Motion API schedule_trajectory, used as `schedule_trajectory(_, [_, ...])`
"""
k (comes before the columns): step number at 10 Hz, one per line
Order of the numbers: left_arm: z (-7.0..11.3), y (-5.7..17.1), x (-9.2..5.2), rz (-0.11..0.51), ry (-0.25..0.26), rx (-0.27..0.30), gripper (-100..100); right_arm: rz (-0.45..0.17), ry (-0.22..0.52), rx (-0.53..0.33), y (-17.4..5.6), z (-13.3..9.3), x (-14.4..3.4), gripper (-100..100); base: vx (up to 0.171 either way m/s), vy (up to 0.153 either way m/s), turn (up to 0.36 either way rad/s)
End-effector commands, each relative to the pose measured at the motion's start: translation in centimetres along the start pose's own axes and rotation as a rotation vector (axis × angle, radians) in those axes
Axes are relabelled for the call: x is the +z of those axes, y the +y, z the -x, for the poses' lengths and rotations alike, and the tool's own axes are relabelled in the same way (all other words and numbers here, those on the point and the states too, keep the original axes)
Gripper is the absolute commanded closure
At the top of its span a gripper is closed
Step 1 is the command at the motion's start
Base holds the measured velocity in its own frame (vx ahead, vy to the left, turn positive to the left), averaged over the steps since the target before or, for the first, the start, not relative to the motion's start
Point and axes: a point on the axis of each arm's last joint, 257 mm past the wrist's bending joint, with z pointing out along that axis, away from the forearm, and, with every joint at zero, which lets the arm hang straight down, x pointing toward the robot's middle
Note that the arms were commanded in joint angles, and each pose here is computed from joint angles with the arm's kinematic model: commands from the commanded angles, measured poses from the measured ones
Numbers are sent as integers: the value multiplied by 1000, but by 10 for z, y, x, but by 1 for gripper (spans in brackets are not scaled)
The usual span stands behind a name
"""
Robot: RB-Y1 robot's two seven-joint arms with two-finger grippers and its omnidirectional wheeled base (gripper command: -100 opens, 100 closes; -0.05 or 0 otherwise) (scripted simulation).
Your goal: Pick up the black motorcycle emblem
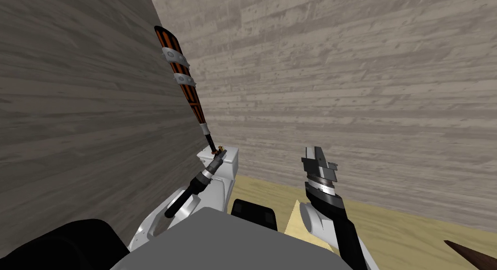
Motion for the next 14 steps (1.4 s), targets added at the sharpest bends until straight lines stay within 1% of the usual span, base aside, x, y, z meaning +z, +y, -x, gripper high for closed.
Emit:
schedule_trajectory(1, [-7, 23, -9, 59, 45, 24, -100, 0, 0, 0, 0, 0, 0, 0, -49, 64, -147])
schedule_trajectory(2, [-7, 23, -9, 61, 58, 34, -100, 0, 0, 0, 0, 0, 0, 0, -31, 54, -68])
schedule_trajectory(4, [-13, 52, -25, 138, 120, 72, -100, 0, 0, 0, 0, 0, 0, 0, -41, 61, -114])
schedule_trajectory(5, [-13, 53, -25, 139, 129, 80, -100, 0, 0, 0, 0, 0, 0, 0, -37, 45, -47])
schedule_trajectory(6, [-14, 67, -34, 178, 163, 104, -100, 0, 0, 0, 0, 0, 0, 0, -34, 38, -68])
schedule_trajectory(8, [-13, 96, -51, 256, 214, 147, -100, 0, 0, 0, 0, 0, 0, 0, -42, 39, -145])
schedule_trajectory(9, [-13, 96, -52, 257, 224, 156, -100, 0, 0, 0, 0, 0, 0, 0, -31, 36, -20])
schedule_trajectory(12, [2, 137, -80, 377, 292, 235, -100, 0, 0, 0, 0, 0, 0, 0, -23, 9, -104])
schedule_trajectory(13, [3, 137, -80, 377, 299, 241, -100, 0, 0, 0, 0, 0, 0, 0, -12, -1, -35])
schedule_trajectory(14, [11, 150, -89, 418, 318, 271, -100, 0, 0, 0, 0, 0, 0, 0, -3, -12, -66])
